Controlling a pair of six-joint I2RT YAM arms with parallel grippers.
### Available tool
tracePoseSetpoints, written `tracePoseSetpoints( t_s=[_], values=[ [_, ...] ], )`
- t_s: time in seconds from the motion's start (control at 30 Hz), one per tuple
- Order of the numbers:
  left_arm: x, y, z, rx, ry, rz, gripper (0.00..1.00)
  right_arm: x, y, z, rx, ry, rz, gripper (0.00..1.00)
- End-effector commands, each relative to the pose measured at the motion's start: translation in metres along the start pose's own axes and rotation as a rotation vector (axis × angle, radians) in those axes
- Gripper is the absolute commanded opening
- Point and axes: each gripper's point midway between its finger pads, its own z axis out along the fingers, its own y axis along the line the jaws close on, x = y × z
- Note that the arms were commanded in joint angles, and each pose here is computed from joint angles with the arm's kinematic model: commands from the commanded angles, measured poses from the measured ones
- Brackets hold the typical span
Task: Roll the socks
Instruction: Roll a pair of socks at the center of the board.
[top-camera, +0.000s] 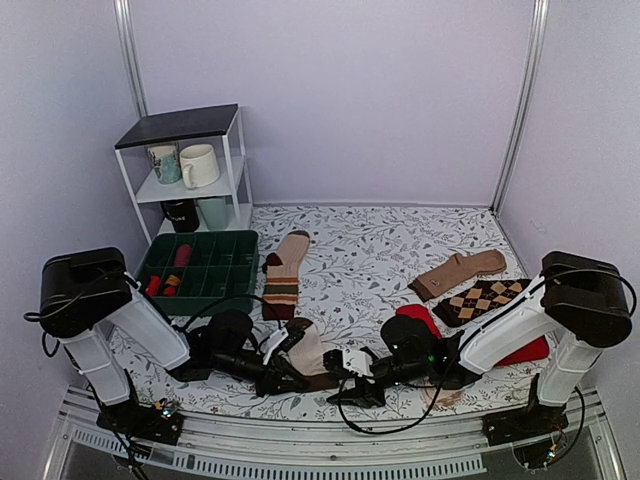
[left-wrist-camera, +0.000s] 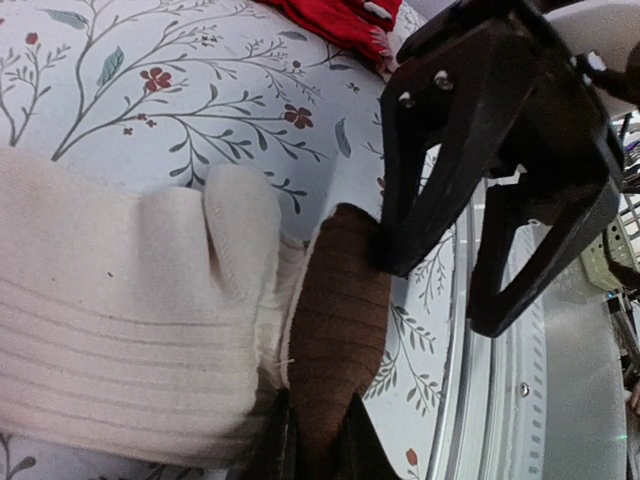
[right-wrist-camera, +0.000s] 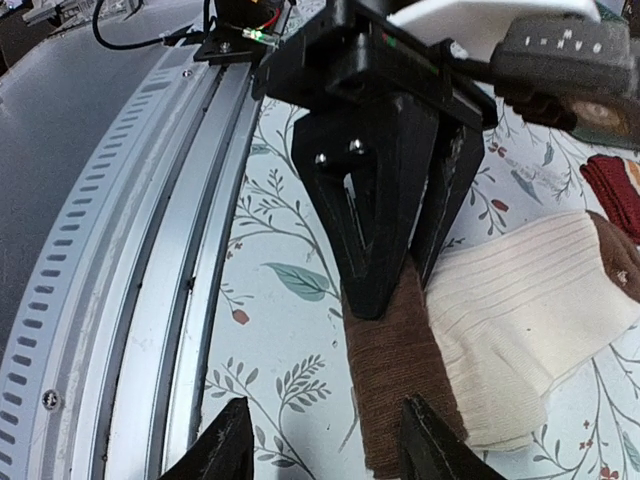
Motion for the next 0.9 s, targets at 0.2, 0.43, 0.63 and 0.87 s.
tracePoseSetpoints(
  t_s=[0.2, 0.43, 0.63, 0.87],
  values=[
    [0.064, 0.023, -0.006, -0.084, 0.207, -0.133, 0.0, 0.041, -0.009, 0.023, 0.035, 0.119, 0.084, 0.47],
    [0.064, 0.023, -0.006, -0.084, 0.208, -0.131, 0.0, 0.041, -0.019, 0.016, 0.108, 0.122, 0.084, 0.46],
    [0.064, 0.023, -0.005, -0.081, 0.208, -0.129, 0.0, 0.018, -0.021, 0.004, 0.131, 0.06, 0.045, 0.48],
    [0.065, 0.023, -0.005, -0.08, 0.211, -0.131, 0.0, 0.014, -0.028, 0.01, 0.155, 0.054, 0.017, 0.49]
  ],
)
